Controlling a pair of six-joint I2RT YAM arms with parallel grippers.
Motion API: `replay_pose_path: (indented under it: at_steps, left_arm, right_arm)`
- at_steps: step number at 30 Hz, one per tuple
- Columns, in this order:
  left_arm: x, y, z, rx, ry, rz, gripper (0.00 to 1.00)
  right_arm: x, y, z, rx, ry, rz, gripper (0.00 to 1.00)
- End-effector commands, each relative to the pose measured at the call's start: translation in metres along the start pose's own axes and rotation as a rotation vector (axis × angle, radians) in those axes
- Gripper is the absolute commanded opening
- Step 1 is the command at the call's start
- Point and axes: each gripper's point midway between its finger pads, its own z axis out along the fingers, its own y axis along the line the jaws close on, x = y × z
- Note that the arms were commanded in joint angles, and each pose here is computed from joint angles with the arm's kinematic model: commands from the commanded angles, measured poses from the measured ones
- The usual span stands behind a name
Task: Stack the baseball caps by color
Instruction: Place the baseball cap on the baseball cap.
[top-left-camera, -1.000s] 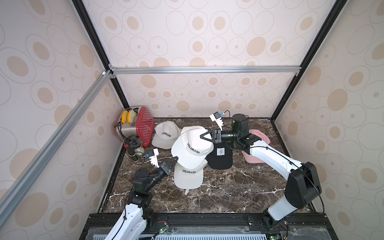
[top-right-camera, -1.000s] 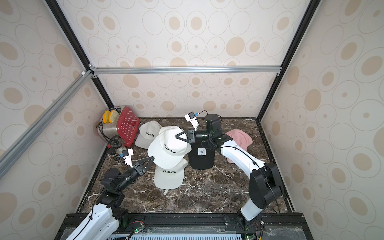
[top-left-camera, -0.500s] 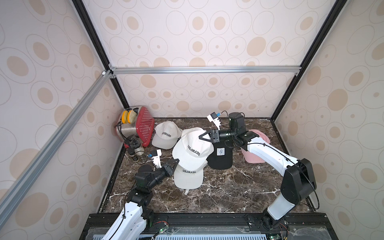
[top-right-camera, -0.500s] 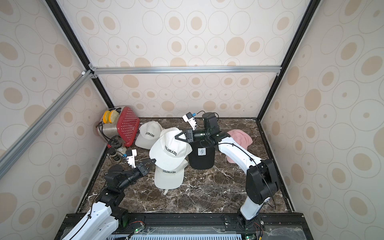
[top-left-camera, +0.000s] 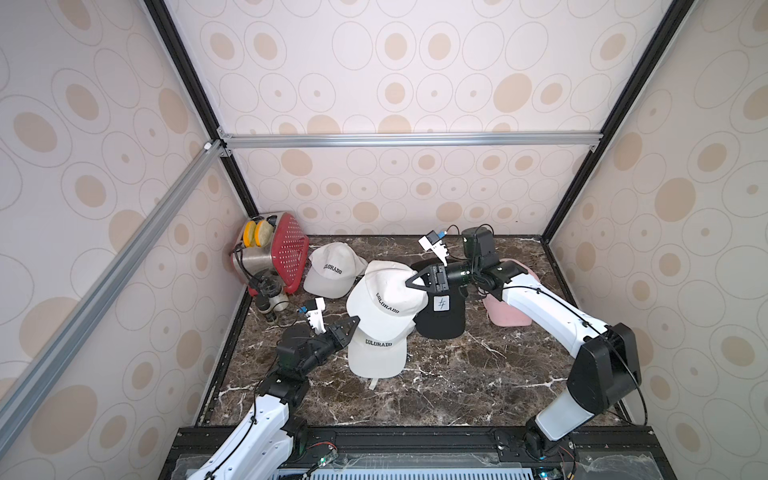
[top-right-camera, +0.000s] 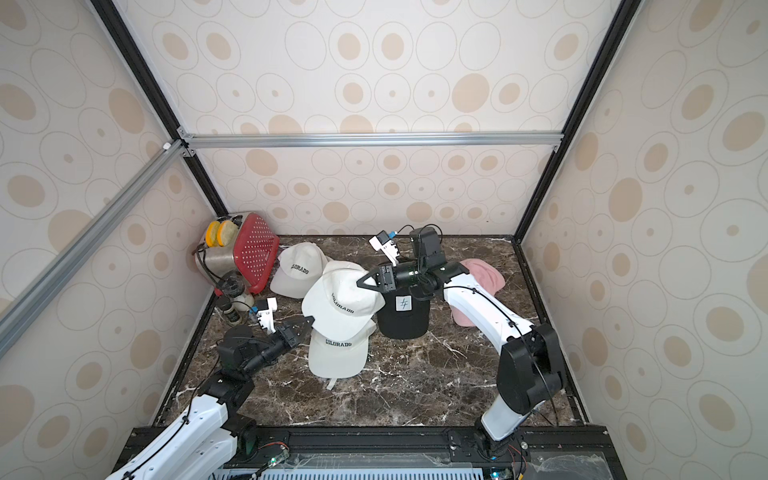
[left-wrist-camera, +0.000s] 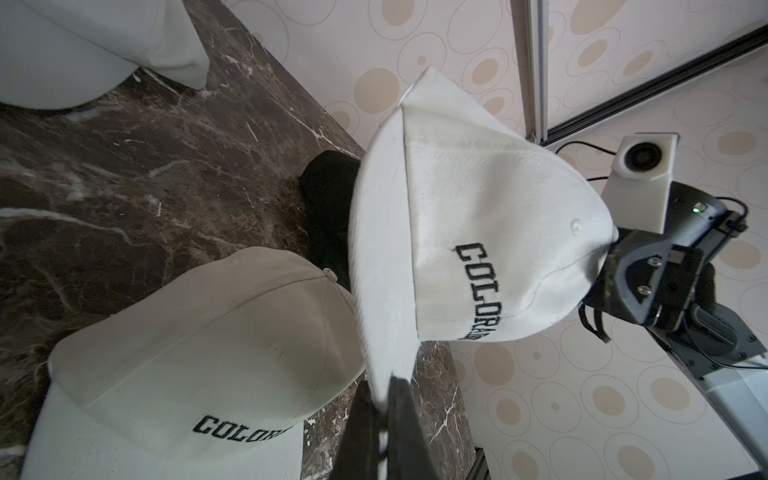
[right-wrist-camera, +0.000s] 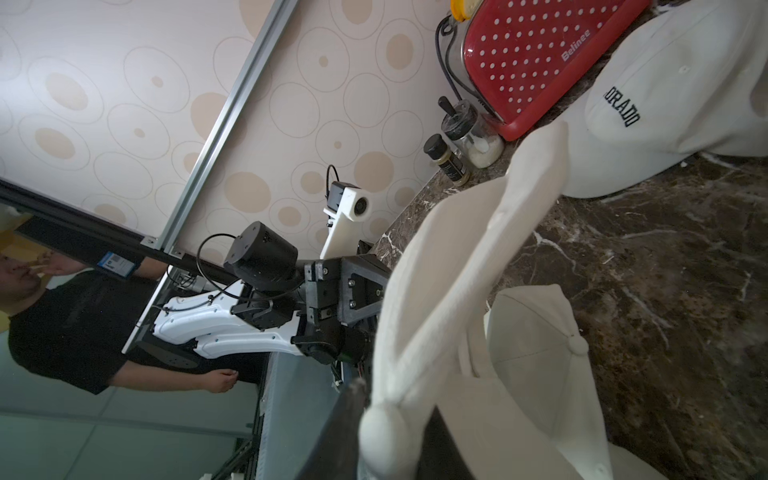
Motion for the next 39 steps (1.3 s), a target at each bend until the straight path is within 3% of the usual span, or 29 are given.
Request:
replay_pose_path:
  at_steps: [1, 12, 19, 28, 39]
  left_arm:
    - [-0.002, 0.01, 0.0, -0.047, -0.016, -0.009, 0.0]
    - [-0.005, 0.0, -0.003, -0.01, -0.026, 0.016, 0.0]
    - [-0.006, -0.007, -0.002, 0.029, -0.026, 0.015, 0.0]
    - [-0.009, -0.026, -0.004, 0.124, -0.041, 0.032, 0.0]
    - [-0.01, -0.042, -0.01, 0.206, -0.049, 0.033, 0.0]
  right_arm:
    - [-0.007, 0.019, -0.011, -0.019, -0.024, -0.064, 0.36]
    - [-0.002, 0.005, -0.001, -0.041, -0.001, -0.003, 0.41]
    - [0.011, -0.015, 0.0, 0.048, 0.026, -0.009, 0.57]
    - [0.023, -0.05, 0.008, 0.126, 0.062, 0.002, 0.62]
    - [0.012, -0.056, -0.005, 0.118, 0.024, -0.042, 0.71]
